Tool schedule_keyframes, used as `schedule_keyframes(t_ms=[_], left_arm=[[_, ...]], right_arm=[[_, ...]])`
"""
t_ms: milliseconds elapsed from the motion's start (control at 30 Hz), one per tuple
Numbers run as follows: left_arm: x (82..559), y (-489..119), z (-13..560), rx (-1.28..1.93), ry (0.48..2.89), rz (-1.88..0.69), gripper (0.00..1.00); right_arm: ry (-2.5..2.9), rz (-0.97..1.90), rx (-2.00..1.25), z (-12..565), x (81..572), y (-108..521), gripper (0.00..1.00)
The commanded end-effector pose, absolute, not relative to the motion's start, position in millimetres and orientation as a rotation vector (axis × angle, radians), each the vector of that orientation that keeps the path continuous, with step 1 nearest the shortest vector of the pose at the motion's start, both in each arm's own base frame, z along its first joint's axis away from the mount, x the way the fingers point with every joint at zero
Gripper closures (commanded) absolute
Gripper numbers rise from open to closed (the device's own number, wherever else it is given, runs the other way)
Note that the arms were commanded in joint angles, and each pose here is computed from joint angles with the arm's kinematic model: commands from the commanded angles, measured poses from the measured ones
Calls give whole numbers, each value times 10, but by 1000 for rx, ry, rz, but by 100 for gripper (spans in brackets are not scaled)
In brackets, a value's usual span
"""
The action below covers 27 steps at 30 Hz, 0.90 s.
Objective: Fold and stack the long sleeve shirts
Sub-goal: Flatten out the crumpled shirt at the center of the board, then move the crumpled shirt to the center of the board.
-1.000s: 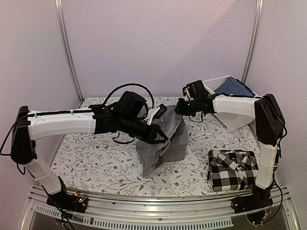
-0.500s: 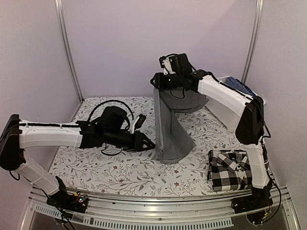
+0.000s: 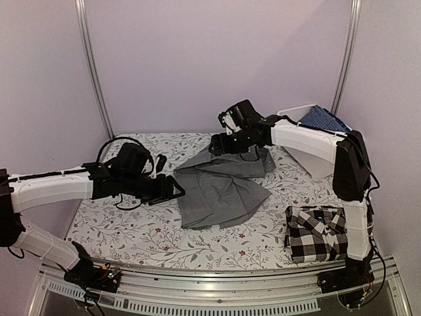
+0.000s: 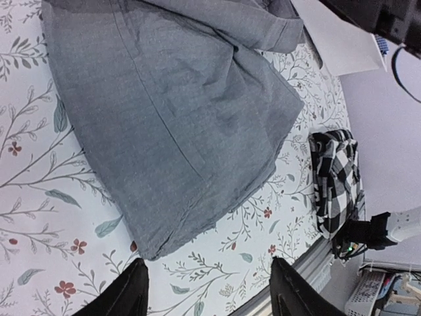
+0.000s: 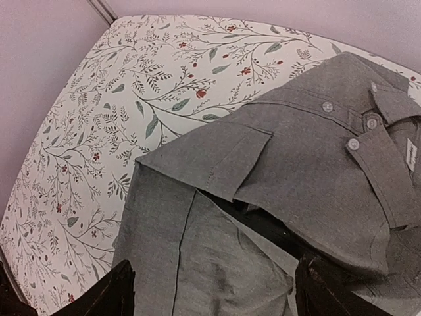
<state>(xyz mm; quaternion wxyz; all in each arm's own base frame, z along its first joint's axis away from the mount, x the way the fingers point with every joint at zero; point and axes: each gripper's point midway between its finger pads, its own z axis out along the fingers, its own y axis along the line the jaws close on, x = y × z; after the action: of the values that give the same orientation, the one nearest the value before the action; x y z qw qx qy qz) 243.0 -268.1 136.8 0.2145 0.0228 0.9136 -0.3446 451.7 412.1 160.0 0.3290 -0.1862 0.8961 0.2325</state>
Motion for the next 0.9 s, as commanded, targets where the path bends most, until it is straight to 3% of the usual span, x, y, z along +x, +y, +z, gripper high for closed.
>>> schedule_keyframes(t_ms=[0,433,733,867], left_arm=[[2773,-2806,1403,191,2506,-859,38],[3260,-3729,811,437,2579,-793,45],[3372,-3810,226,479,2679,-691,53],[3233,-3701,60,485,2737,-656,57]], right_arm=[[2320,479,-390,1731,4395,3623,19],[2506,338,-187,823,3568,2604,28],[2512,174,-134,507,3665,2365,30],[2546,198,-137,375,3671,2379,38]])
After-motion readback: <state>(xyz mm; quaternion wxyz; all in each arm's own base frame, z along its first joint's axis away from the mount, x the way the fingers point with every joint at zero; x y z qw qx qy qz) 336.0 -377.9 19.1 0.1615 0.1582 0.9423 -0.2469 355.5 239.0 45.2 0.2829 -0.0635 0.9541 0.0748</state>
